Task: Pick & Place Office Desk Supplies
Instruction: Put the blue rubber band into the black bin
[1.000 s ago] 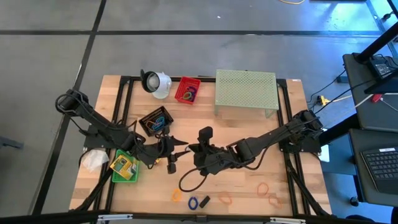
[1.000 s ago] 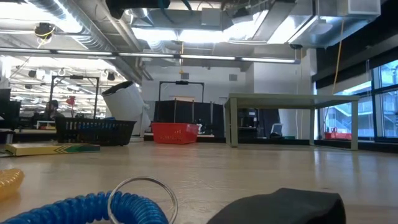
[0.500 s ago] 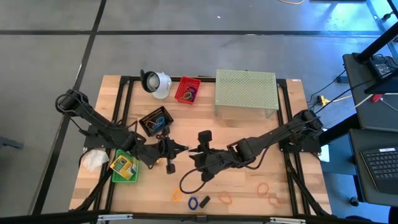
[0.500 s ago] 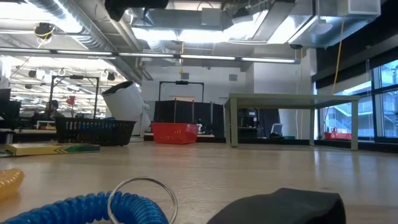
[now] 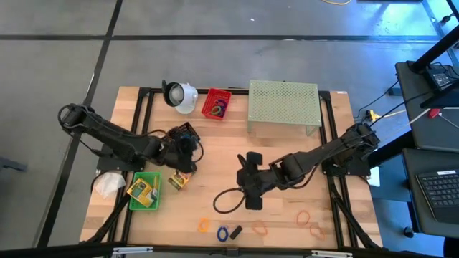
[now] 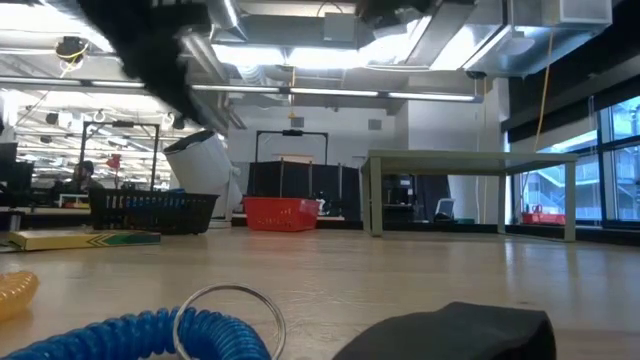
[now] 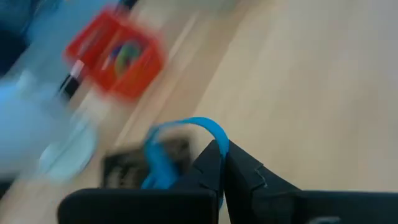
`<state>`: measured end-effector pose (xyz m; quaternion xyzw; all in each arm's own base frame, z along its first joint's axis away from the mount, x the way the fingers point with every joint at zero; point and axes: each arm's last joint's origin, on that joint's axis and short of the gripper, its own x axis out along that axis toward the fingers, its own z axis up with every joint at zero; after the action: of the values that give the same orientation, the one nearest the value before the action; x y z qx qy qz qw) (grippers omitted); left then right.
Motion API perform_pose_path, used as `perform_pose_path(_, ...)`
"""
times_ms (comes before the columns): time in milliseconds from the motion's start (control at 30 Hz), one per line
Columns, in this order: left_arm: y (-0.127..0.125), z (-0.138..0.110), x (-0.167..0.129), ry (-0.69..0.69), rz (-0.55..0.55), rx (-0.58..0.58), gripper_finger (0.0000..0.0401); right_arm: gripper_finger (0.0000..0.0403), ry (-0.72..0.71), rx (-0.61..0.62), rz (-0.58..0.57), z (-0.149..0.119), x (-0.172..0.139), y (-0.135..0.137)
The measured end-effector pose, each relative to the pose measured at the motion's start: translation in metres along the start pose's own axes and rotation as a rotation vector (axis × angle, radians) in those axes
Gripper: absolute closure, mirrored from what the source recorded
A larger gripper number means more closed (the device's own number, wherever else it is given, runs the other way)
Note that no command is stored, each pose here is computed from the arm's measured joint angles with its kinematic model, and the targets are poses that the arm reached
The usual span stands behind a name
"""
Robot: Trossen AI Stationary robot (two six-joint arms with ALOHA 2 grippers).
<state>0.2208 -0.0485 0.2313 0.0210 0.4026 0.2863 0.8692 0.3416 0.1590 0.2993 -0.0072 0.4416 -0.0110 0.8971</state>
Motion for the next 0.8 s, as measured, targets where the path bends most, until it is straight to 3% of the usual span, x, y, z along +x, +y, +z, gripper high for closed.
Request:
perform_pose_path(167, 0.025, -0.023, 0.019, 0.192, 0.107, -0.016, 0.0399, 0.0179, 0.149, 0.051, -0.035, -0.022, 0.009, 0.018)
perform_pose_path(333, 0.039, -0.045, 0.037, 0.320, 0.100, -0.048, 0.0399, 0.0190, 0.263, 0.106, -0.002, -0.041, 0.022, 0.042)
perform_pose_path(600, 0.045, -0.053, 0.044, 0.377, 0.085, -0.039, 0.0398, 0.0193, 0.455, 0.162, 0.080, -0.070, 0.055, 0.077)
perform_pose_path(800, 0.044, -0.053, 0.044, 0.402, 0.047, -0.046, 0.0389, 0.0193, 0.521, 0.222, 0.074, -0.086, 0.075, 0.092)
